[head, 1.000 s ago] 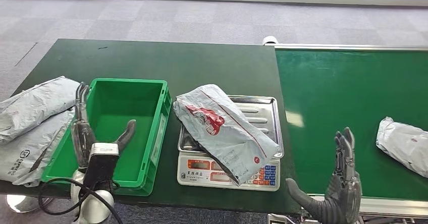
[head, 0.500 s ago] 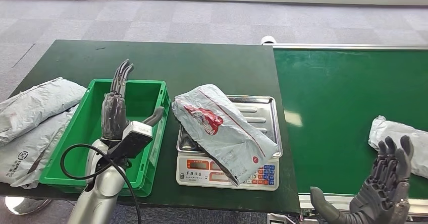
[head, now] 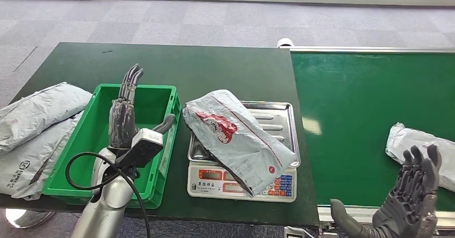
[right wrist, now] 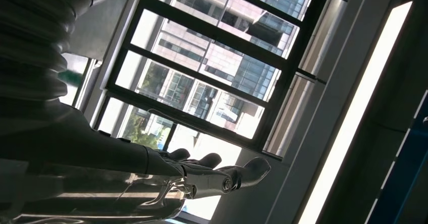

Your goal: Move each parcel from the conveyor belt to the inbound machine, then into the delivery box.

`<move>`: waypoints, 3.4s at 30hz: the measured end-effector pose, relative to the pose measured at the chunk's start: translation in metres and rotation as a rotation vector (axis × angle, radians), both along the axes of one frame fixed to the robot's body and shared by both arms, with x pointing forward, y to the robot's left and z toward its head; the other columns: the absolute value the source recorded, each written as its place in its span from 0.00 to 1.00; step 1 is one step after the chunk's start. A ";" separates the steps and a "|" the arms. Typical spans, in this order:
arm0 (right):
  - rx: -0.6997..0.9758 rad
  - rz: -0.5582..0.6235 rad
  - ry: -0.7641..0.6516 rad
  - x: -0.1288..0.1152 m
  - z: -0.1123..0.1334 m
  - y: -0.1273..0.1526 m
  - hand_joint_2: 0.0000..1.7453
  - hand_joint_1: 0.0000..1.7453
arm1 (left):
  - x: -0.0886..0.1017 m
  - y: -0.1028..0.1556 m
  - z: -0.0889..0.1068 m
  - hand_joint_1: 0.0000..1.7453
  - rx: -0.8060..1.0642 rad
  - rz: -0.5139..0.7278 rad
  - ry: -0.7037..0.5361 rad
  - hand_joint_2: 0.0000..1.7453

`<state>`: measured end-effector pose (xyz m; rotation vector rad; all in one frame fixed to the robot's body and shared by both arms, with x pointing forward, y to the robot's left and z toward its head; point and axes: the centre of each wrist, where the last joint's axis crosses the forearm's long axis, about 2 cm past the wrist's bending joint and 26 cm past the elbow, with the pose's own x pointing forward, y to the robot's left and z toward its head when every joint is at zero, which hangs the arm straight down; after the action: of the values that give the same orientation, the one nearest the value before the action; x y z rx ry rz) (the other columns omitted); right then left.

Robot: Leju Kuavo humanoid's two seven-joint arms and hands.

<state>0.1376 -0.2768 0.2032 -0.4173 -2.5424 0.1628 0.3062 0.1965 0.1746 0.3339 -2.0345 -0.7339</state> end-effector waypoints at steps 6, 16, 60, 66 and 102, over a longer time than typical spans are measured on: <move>0.086 0.044 -0.046 0.004 0.009 -0.007 1.00 0.00 | 0.025 -0.020 0.013 0.00 0.175 -0.147 0.043 1.00; 0.195 0.232 -0.174 0.046 0.036 0.000 1.00 0.00 | 0.029 -0.033 -0.033 0.00 0.431 -0.394 0.250 1.00; 0.251 0.230 -0.177 0.091 0.035 0.021 1.00 0.00 | 0.055 -0.076 -0.069 1.00 0.720 -0.613 0.372 1.00; 0.246 0.220 -0.177 0.091 0.035 0.020 1.00 0.00 | 0.057 -0.080 -0.067 1.00 0.750 -0.623 0.357 1.00; 0.244 0.045 -0.147 0.060 0.022 0.023 1.00 0.00 | 0.008 0.095 0.025 1.00 0.229 0.779 -0.724 1.00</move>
<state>0.1973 -0.2535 0.2257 -0.2853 -2.6742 -0.1658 0.3137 0.2913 0.1998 1.6038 -2.1822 -0.3573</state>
